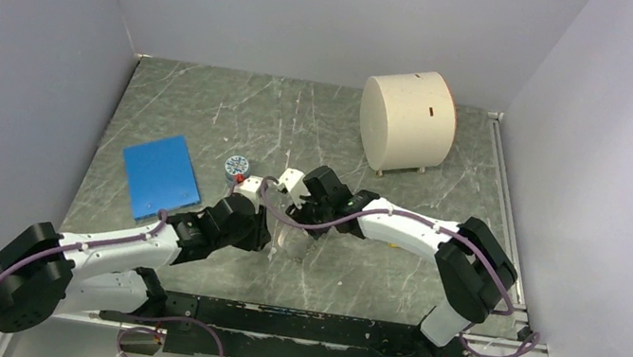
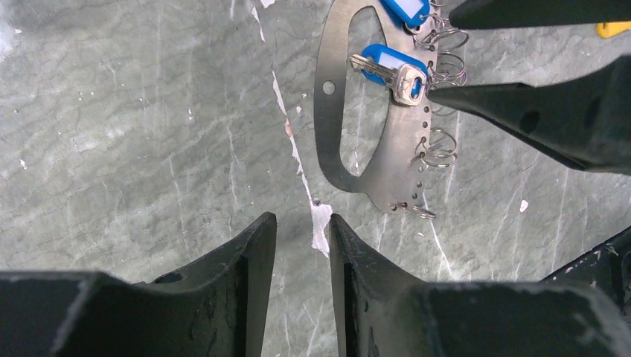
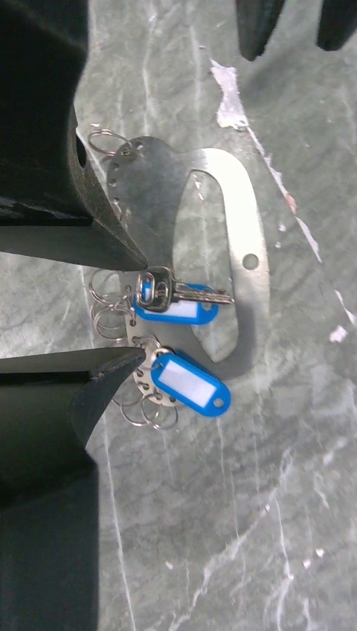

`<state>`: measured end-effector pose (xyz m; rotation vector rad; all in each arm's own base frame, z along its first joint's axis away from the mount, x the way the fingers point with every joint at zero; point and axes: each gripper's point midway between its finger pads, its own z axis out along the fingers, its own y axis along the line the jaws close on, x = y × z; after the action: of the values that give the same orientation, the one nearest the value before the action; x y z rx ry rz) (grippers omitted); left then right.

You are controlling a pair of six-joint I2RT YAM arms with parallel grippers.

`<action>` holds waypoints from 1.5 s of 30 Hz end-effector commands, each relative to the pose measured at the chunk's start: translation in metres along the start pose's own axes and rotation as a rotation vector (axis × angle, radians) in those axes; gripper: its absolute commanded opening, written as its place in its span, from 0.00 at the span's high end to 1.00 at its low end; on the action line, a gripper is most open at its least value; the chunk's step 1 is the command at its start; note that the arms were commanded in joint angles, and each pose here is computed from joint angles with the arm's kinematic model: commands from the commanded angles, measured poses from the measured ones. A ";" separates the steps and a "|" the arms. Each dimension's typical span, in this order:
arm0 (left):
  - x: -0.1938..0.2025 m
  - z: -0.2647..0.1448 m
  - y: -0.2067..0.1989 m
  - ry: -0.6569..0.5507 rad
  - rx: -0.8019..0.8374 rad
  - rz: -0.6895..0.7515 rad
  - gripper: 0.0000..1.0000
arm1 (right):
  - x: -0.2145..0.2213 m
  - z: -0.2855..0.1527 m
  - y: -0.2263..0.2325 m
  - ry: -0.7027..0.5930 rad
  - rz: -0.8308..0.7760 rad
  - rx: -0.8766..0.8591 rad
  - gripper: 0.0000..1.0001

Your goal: Remove the keys from the keyring

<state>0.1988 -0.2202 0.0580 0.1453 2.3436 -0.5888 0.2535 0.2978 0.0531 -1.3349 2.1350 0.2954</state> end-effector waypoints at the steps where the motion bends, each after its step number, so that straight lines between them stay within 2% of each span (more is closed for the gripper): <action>1: -0.017 -0.004 -0.015 -0.044 0.048 0.006 0.62 | 0.010 -0.011 0.010 0.028 -0.078 -0.076 0.55; 10: -0.020 -0.011 -0.007 -0.077 0.018 -0.011 0.62 | 0.020 0.001 0.010 0.085 -0.100 -0.083 0.59; 26: -0.018 -0.008 -0.006 -0.069 0.015 -0.014 0.62 | 0.023 0.022 0.011 0.102 -0.113 -0.095 0.69; 45: -0.016 -0.006 -0.007 -0.059 0.019 -0.013 0.62 | 0.003 0.019 0.009 0.046 -0.090 -0.089 0.66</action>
<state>0.2008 -0.2173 0.0679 0.1296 2.3104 -0.5915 0.2400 0.2919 0.0195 -1.5415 2.1621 0.2932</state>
